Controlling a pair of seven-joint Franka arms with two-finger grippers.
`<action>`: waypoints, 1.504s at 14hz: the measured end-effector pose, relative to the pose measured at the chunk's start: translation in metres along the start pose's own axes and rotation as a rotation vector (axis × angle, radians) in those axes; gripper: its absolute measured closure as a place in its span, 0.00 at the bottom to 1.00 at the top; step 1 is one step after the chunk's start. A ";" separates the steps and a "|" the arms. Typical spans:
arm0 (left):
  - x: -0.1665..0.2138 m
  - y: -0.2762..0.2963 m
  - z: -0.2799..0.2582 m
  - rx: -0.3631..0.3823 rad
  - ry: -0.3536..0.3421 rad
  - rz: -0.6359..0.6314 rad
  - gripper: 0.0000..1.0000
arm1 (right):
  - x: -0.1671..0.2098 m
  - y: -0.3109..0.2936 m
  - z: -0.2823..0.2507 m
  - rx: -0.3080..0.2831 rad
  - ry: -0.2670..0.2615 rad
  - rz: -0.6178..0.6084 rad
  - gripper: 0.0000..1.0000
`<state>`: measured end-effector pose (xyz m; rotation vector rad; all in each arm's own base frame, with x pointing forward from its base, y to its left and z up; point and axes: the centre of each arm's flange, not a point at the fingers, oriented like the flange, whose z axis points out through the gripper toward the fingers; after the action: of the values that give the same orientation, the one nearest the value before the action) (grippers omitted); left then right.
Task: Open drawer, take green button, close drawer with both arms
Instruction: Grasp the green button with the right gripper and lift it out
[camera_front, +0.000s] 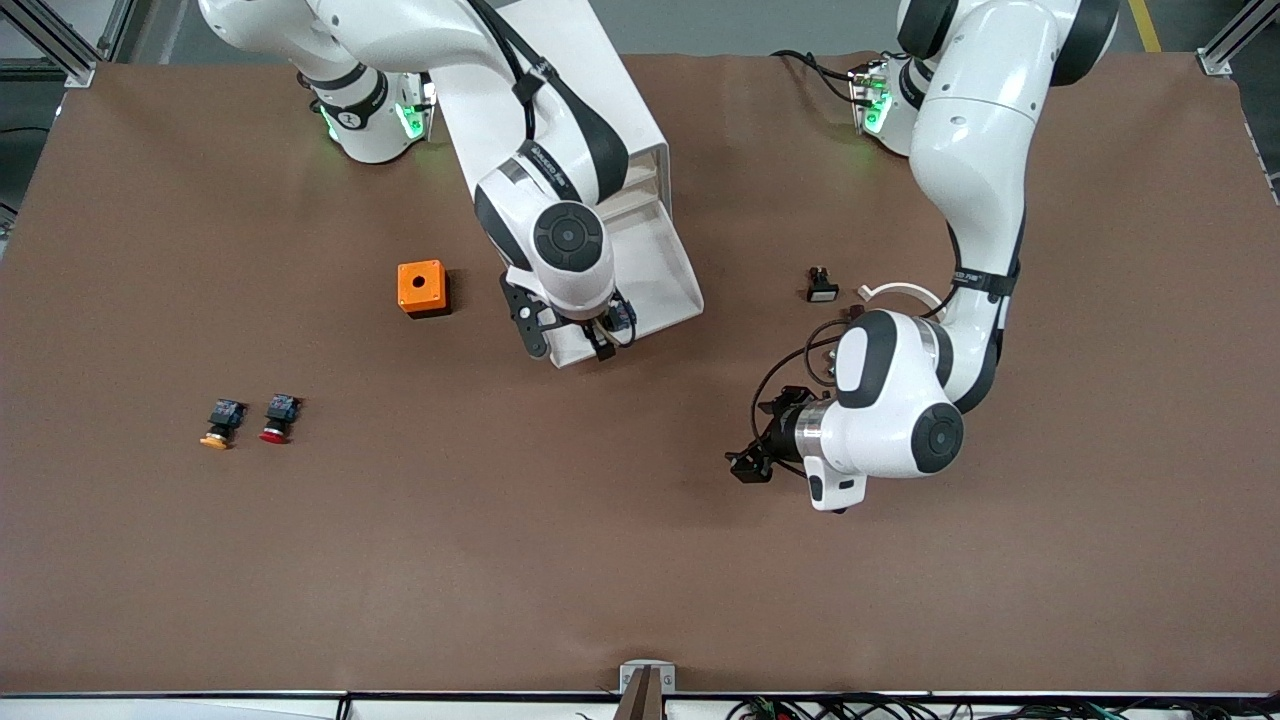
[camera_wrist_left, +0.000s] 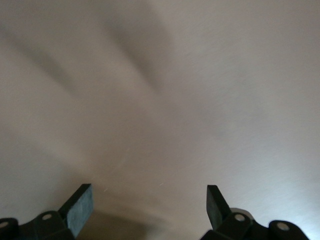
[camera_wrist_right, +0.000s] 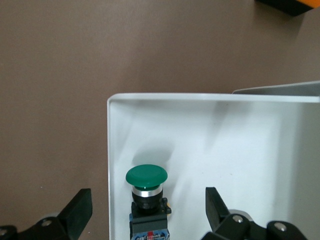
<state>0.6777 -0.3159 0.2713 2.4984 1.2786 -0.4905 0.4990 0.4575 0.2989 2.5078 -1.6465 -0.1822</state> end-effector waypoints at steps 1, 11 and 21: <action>-0.004 0.002 -0.001 -0.005 0.032 0.011 0.00 | -0.006 -0.001 0.006 -0.003 0.002 -0.005 0.00; -0.020 -0.001 0.000 0.089 0.294 0.093 0.00 | -0.042 0.004 0.026 0.007 0.010 -0.052 0.00; -0.030 -0.001 0.008 0.115 0.325 0.126 0.00 | -0.049 0.006 0.030 0.004 0.013 -0.064 0.09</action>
<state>0.6596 -0.3402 0.2772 2.8207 1.2194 -0.1344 0.4686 0.4987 0.2721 2.5609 -1.5650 -0.1688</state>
